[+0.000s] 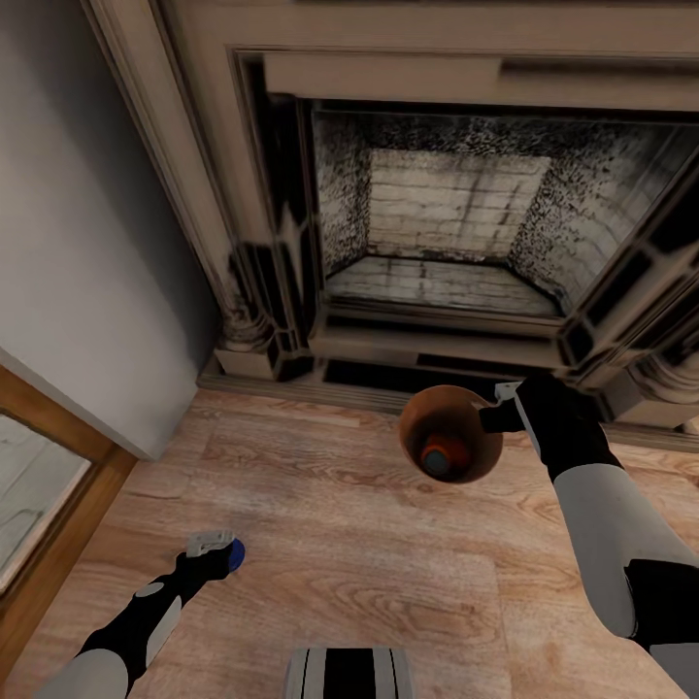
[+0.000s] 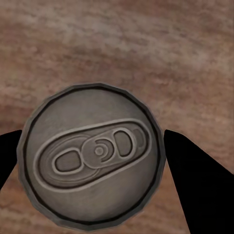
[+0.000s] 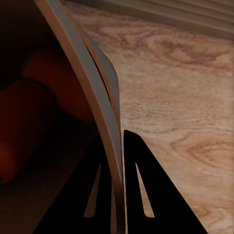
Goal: Put the three can of soda from the living room inside the tash can in the kitchen.
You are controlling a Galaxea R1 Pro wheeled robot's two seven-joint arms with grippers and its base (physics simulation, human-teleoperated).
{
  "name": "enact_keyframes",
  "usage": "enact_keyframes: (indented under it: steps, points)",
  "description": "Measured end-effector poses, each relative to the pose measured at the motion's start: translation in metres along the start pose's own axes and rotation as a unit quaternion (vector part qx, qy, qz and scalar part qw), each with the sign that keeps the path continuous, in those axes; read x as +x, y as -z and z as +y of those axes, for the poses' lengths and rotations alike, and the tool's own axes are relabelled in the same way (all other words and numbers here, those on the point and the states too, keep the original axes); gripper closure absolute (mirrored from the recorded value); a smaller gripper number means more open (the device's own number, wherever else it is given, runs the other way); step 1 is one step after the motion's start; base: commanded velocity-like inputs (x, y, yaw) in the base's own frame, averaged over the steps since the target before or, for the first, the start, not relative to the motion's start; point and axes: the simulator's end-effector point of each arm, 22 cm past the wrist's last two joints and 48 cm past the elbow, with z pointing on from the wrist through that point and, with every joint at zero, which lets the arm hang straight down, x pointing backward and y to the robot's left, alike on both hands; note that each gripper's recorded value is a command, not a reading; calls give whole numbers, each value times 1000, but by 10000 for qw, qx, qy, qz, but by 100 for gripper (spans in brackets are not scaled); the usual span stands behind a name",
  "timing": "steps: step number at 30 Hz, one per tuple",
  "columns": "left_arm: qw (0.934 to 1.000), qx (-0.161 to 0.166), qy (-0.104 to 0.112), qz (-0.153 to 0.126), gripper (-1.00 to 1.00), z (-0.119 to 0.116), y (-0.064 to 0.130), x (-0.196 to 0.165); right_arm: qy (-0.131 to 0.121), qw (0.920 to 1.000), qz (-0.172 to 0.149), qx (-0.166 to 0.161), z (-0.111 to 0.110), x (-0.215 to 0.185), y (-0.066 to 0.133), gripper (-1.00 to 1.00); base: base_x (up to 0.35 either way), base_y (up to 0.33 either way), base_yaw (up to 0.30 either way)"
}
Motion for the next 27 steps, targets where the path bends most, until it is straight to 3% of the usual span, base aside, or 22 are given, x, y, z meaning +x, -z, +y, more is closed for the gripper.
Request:
enact_keyframes:
  steps: [4, 20, 27]
  points:
    - [10000, -1, 9, 14, 100, 0, 0, 1, 3, 10000, 0, 5, 0, 0, 0, 100, 0, 0, 0]
    - [9998, 19, -6, -184, 100, -4, 15, -29, -22, 9996, -286, 36, -6, -18, 39, 100, 0, 0, 0]
    - [9995, 59, -5, -308, 100, -8, 22, -44, -27, 9998, -222, 2, -3, -13, 47, 100, 0, 0, 0]
